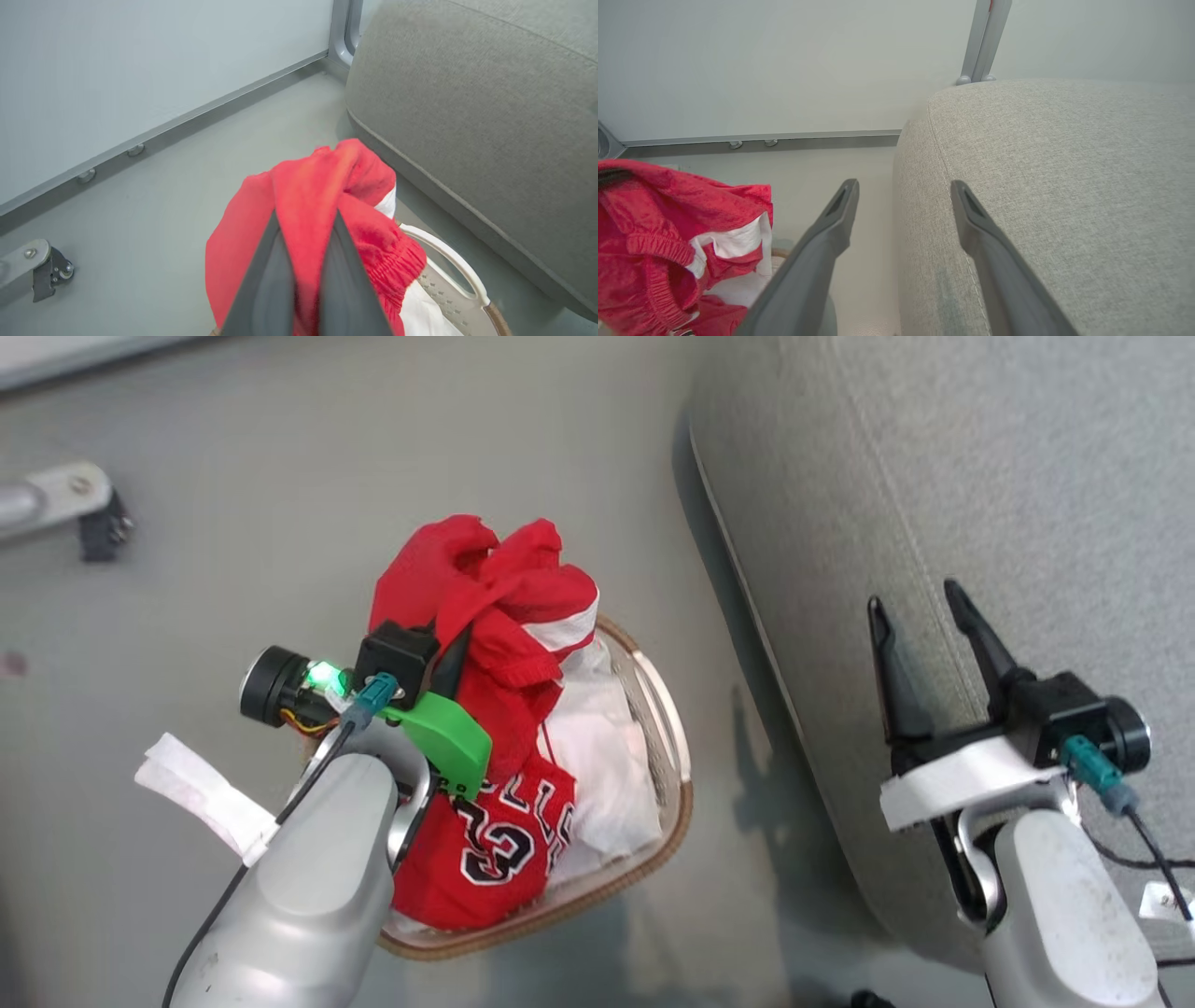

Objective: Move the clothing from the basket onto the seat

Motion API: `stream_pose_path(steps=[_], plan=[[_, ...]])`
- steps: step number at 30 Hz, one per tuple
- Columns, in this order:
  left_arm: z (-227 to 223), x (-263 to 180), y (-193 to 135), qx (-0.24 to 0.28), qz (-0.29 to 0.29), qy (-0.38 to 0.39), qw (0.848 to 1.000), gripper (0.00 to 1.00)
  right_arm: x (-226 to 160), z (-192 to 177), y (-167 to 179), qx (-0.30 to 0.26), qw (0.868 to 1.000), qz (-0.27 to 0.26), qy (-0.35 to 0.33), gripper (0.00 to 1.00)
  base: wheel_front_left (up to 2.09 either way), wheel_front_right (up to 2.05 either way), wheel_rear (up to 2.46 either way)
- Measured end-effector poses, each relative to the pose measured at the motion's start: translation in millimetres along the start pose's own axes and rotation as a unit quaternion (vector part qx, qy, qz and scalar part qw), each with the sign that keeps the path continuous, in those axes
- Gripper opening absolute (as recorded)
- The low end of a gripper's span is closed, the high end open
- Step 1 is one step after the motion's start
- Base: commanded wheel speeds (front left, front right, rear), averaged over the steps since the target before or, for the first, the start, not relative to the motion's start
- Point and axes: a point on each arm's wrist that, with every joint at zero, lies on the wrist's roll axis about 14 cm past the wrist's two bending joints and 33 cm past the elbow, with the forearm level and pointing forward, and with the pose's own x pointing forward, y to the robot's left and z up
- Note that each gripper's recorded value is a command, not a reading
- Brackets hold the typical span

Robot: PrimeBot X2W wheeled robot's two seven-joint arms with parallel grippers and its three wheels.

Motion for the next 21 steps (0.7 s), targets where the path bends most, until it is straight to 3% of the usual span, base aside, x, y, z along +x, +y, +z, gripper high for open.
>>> stream_pose_path(steps=[10,16,21], plan=[[116,-51,-2,0.146,0.005,-0.106,0.984,0.0,-44,35,29,0.004,0.999,0.037,-0.037,1.0,0.0,0.0,0.0],[191,-85,-17,0.237,0.003,-0.167,0.957,0.0,-68,64,51,0.004,0.995,0.068,-0.077,1.0,0.0,0.0,0.0],[238,-111,-41,0.282,-0.006,-0.213,0.935,0.0,-79,89,67,0.003,0.989,0.091,-0.114,1.0,0.0,0.0,0.0]])
